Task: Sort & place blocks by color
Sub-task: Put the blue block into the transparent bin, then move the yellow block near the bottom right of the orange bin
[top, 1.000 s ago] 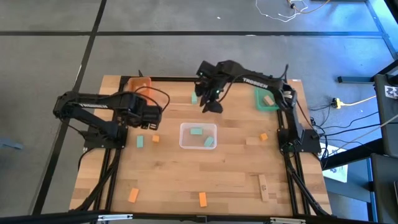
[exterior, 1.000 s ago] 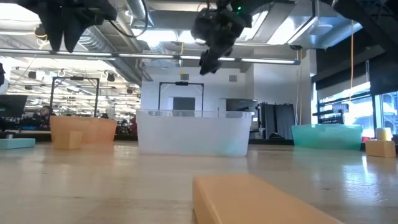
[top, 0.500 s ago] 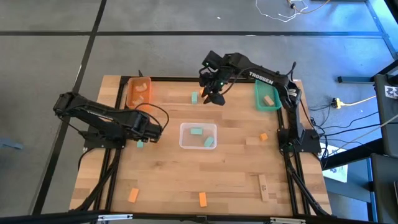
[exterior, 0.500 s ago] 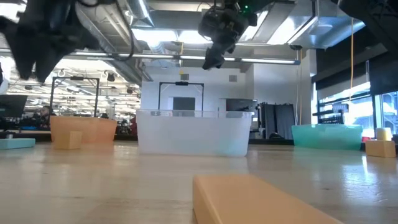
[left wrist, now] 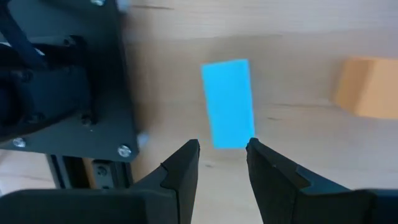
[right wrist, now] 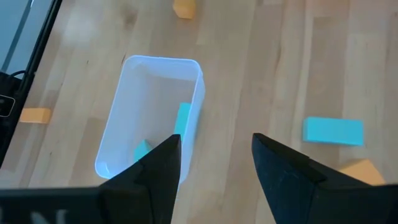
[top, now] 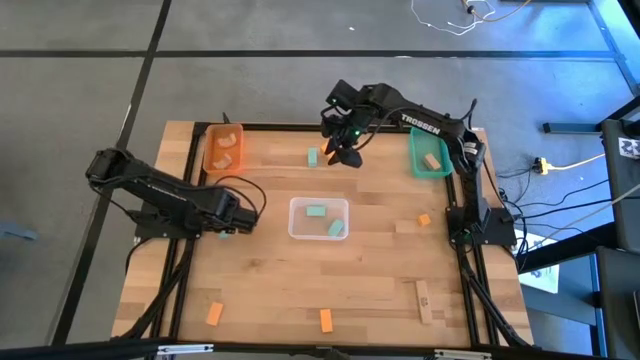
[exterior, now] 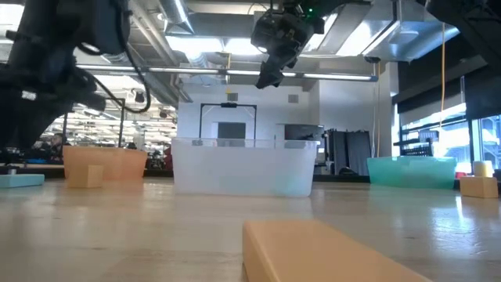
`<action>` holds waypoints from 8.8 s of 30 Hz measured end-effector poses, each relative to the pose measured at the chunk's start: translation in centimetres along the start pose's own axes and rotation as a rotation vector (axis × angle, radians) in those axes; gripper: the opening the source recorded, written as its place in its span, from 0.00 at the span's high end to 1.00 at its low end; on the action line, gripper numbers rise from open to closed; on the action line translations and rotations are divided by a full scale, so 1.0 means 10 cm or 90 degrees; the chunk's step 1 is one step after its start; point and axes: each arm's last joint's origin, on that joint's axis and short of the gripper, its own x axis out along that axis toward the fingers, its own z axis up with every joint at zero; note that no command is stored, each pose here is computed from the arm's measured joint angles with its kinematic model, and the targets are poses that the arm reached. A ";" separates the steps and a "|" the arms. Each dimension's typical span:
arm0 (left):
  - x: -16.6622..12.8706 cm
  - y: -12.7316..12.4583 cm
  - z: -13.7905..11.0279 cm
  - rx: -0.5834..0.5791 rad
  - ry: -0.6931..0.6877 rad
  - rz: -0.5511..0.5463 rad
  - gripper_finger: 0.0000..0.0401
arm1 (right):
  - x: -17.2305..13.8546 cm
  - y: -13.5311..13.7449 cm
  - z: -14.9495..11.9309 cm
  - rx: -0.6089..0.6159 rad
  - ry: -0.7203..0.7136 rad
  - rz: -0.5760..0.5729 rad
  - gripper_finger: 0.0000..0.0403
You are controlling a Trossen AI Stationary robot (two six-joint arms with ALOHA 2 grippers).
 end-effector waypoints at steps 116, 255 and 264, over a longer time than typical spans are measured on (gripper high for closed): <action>0.52 0.16 0.11 -0.150 0.033 -0.078 0.66 | 0.01 -0.01 0.03 -0.001 -0.017 -0.009 0.51; -0.86 -0.34 0.53 0.120 -0.009 -0.253 0.53 | -0.30 -0.43 -0.58 0.405 -0.129 -0.348 0.51; -0.56 -0.65 0.32 0.162 -0.001 -0.146 0.53 | -0.30 -0.43 -0.58 0.405 -0.130 -0.348 0.51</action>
